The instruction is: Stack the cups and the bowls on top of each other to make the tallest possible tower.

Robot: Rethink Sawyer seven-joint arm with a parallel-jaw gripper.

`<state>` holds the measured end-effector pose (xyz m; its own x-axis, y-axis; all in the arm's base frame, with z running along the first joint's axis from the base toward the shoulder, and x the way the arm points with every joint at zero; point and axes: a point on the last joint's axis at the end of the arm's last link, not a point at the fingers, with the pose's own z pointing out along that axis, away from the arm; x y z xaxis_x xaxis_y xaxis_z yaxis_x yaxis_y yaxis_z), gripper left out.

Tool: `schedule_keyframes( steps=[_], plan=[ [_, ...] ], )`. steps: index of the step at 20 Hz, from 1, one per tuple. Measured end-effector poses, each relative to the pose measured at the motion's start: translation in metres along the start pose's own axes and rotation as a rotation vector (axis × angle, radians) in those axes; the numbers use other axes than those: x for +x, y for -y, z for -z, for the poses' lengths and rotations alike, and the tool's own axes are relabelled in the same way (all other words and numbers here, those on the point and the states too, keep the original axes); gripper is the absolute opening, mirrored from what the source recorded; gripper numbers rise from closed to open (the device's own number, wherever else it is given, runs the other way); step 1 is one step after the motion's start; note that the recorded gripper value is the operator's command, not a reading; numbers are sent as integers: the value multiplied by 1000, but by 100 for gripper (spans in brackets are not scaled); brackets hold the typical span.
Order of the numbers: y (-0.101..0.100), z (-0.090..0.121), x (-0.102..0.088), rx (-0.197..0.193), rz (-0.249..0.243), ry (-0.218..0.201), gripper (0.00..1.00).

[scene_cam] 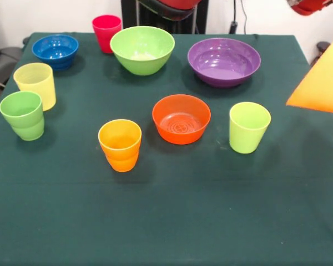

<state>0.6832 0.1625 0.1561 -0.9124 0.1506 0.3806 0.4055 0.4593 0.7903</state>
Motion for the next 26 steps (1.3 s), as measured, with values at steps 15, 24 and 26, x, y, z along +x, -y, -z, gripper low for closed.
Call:
schedule_keyframes(
  steps=[15, 24, 26],
  plan=[
    [-31, -100, 32, 12, 107, -133, 0],
    [-30, -92, 1, 12, 119, -125, 0],
    [-30, -88, -6, 17, 127, -113, 0]
  ],
)
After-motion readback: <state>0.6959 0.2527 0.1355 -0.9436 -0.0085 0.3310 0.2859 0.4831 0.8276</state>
